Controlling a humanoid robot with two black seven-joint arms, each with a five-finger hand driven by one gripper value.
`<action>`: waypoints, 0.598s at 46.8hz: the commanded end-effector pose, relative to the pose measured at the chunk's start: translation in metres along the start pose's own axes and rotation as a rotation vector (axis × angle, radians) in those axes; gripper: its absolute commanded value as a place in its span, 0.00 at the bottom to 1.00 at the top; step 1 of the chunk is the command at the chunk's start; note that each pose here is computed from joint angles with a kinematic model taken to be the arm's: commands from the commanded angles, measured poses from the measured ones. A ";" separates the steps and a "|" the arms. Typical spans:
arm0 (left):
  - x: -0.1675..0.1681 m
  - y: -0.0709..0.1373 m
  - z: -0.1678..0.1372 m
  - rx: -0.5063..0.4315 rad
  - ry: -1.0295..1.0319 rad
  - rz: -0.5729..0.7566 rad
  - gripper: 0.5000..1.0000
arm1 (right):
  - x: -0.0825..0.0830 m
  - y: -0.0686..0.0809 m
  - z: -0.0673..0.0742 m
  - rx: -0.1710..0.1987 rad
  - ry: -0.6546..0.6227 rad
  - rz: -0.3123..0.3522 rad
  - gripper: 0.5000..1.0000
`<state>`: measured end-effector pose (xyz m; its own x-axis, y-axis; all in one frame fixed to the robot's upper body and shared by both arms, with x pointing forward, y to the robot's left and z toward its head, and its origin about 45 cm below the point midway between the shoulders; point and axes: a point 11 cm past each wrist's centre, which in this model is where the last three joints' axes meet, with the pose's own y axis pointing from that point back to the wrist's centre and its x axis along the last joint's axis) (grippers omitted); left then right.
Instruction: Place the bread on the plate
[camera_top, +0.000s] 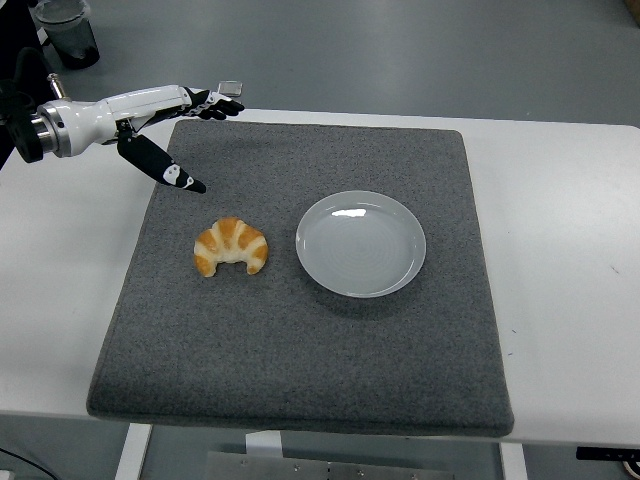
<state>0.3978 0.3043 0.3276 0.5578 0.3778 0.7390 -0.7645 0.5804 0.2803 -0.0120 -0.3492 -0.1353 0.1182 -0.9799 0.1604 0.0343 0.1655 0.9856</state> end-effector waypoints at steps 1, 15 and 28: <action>-0.013 -0.004 -0.004 0.013 -0.046 -0.009 1.00 | 0.000 0.000 0.000 0.000 0.000 0.000 0.86; -0.061 -0.019 -0.010 0.010 -0.165 -0.034 1.00 | 0.000 0.000 0.000 -0.001 0.000 0.000 0.86; -0.095 -0.030 -0.012 -0.004 -0.206 -0.093 1.00 | 0.000 0.000 0.000 0.000 0.000 0.000 0.86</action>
<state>0.3723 0.2627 0.2466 0.5448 0.1754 0.8200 -0.7163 0.6057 0.3464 -0.0120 -0.3493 -0.1353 0.1182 -0.9799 0.1605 0.0340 0.1655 0.9856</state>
